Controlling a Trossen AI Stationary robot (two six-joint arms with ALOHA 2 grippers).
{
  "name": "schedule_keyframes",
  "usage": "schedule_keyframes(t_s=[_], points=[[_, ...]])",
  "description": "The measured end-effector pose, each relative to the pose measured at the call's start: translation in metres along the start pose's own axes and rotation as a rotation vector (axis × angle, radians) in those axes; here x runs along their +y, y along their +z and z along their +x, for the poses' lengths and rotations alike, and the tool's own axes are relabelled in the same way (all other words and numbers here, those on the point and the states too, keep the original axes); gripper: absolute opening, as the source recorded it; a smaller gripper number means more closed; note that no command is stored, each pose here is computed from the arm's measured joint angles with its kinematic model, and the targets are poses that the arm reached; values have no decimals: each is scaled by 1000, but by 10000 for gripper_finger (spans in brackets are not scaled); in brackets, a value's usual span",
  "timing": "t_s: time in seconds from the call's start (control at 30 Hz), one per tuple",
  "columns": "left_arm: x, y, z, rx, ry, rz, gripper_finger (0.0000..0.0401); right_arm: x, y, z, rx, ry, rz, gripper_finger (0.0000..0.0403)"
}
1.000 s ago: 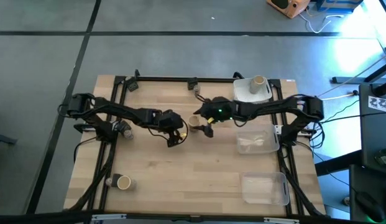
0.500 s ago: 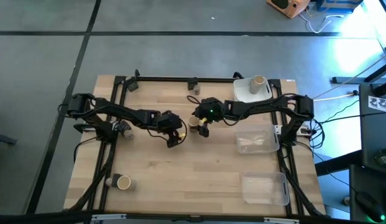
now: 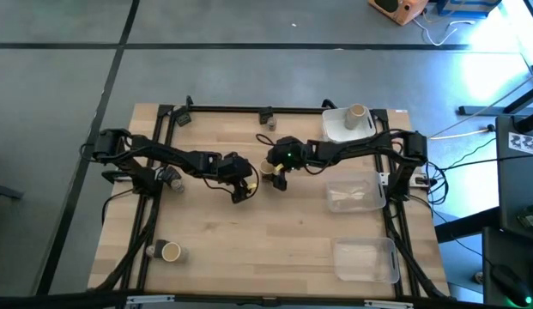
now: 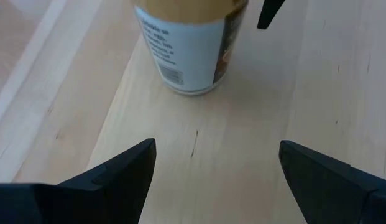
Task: Sort spices by type
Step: Put the top brown seasoning bottle into the white bin
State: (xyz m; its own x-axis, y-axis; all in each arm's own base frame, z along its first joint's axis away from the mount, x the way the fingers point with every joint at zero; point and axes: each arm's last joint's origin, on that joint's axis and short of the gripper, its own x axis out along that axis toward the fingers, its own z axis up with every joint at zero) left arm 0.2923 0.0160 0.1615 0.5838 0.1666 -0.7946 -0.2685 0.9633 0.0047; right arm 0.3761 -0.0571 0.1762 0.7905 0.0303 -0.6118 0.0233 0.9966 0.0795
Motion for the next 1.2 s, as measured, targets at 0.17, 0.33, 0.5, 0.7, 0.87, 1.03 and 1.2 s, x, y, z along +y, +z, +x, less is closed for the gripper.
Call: schedule_keyframes(t_s=[0.17,0.33,0.5,0.7,0.87,1.03,1.2], points=[[0,0,0,-3,-1,-1,324,0,2,0,-17,7,-9,278],[0,0,0,-3,-1,-3,324,1,3,-6,0,8,-23,278],[0,0,0,-1,-1,-31,324,3,17,-35,-18,-64,-70,278],[0,0,0,3,0,-82,324,4,28,-79,17,-277,-141,278],[0,0,0,1,-1,-108,324,1,28,-114,103,-533,-188,278],[0,2,0,-23,-6,-111,324,-10,24,-146,159,-734,-171,278],[0,4,0,-42,-10,-114,324,-32,9,-171,161,-849,-98,278]])
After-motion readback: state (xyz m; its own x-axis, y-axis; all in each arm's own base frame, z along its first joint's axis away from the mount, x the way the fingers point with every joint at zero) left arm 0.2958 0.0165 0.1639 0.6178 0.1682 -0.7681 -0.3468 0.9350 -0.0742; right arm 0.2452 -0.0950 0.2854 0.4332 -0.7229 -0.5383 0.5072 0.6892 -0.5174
